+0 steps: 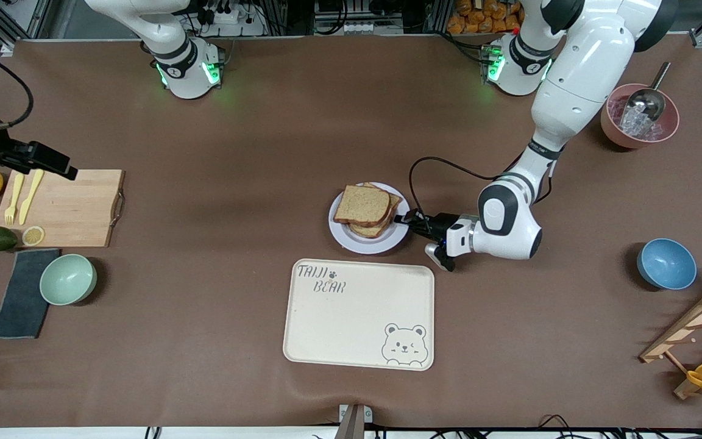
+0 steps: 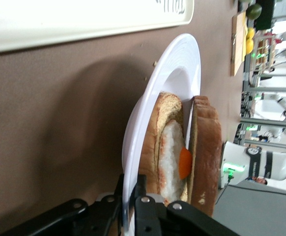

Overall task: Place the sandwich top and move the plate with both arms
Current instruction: 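Close the left gripper on the plate rim, then slide the plate onto the white bear tray with the left gripper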

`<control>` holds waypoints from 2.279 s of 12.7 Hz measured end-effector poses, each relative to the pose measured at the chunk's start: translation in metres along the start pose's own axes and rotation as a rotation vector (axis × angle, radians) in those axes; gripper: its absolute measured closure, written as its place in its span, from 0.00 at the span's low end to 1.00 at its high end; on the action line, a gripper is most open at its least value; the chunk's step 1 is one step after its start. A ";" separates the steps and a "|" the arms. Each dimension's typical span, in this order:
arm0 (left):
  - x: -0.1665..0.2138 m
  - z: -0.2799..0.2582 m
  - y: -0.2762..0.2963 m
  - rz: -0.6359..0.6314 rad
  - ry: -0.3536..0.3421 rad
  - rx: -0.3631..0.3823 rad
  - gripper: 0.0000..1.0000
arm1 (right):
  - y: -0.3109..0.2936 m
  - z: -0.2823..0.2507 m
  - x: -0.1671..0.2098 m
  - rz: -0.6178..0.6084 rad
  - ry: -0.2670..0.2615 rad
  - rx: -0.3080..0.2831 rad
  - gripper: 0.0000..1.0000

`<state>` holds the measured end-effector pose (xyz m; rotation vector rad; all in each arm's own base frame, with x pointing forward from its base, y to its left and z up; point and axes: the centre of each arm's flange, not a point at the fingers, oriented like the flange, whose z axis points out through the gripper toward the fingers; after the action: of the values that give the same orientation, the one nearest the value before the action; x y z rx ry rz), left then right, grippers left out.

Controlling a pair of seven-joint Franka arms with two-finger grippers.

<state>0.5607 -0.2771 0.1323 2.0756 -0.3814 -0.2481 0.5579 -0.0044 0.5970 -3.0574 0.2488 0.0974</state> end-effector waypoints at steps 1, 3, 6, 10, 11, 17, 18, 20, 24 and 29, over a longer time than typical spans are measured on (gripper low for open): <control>0.002 -0.002 0.000 -0.016 0.018 -0.014 0.91 | -0.002 0.001 0.000 -0.003 0.000 -0.003 0.00; 0.006 -0.008 0.001 -0.069 0.046 -0.031 0.91 | -0.003 0.001 0.000 -0.004 0.004 -0.003 0.00; 0.015 -0.024 0.003 -0.155 0.126 -0.087 0.91 | -0.005 0.001 0.000 -0.005 0.006 -0.003 0.00; 0.022 -0.086 -0.023 -0.204 0.246 -0.113 0.91 | -0.005 0.002 0.001 -0.004 0.011 -0.002 0.00; 0.025 -0.101 -0.027 -0.208 0.277 -0.119 0.91 | -0.006 0.002 0.001 -0.004 0.013 -0.002 0.00; 0.053 -0.099 -0.007 -0.354 0.443 -0.066 0.91 | -0.013 0.002 0.001 -0.017 0.022 -0.006 0.00; 0.058 -0.087 0.002 -0.385 0.459 -0.062 0.91 | -0.015 0.002 0.000 -0.022 0.023 -0.015 0.00; 0.066 -0.070 0.010 -0.428 0.495 -0.071 0.91 | -0.015 0.002 0.000 -0.024 0.023 -0.021 0.00; 0.079 -0.049 0.002 -0.453 0.532 -0.081 0.91 | -0.006 -0.004 -0.002 -0.010 0.031 -0.022 0.00; 0.088 -0.024 -0.012 -0.457 0.540 -0.055 0.91 | -0.008 -0.009 -0.001 -0.014 0.061 -0.017 0.00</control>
<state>0.6522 -0.2846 0.1321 2.0549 0.4242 0.0407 0.5585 0.0027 0.6067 -3.0821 0.2320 0.0049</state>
